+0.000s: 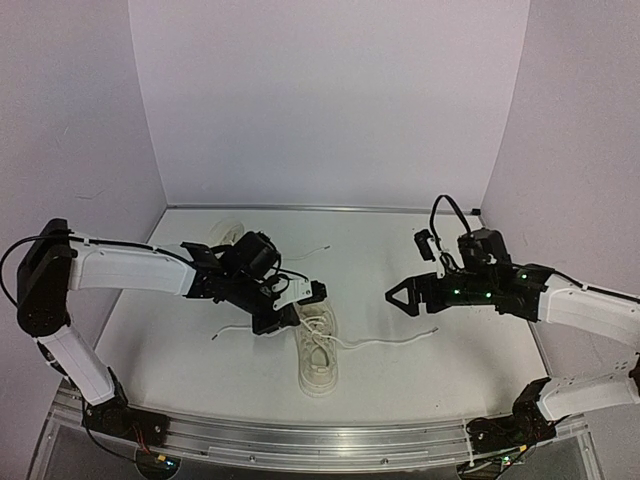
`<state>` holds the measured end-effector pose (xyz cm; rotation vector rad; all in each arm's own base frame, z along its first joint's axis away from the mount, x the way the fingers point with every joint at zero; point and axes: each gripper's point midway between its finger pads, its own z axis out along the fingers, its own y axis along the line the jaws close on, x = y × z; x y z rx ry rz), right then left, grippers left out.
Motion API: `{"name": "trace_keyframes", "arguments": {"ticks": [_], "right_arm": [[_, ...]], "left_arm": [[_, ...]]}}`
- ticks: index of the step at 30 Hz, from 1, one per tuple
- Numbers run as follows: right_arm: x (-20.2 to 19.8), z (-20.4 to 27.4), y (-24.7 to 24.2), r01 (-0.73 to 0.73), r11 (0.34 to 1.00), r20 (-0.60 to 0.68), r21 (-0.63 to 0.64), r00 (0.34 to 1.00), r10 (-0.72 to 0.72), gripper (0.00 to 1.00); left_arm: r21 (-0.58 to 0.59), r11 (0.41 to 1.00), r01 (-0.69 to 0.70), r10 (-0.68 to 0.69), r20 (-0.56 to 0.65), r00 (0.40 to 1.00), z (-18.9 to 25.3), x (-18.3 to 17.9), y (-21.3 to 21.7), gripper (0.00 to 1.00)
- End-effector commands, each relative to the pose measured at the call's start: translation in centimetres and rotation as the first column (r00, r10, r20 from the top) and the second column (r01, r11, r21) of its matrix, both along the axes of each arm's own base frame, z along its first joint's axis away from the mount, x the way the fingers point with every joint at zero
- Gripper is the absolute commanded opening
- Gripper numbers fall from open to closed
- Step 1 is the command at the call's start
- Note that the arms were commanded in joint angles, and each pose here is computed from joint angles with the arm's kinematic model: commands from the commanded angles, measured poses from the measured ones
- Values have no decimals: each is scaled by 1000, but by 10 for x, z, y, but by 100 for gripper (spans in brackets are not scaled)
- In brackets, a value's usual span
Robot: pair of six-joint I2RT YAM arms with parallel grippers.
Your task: Tie the shoes
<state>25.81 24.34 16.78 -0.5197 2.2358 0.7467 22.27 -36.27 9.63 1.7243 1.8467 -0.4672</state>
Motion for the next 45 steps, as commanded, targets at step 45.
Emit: {"name": "trace_keyframes", "arguments": {"ticks": [45], "right_arm": [[2, -26, -10, 40, 996, -76, -81, 996, -46, 98]], "left_arm": [[76, 996, -54, 56, -29, 998, -38, 5, 18, 18]]}}
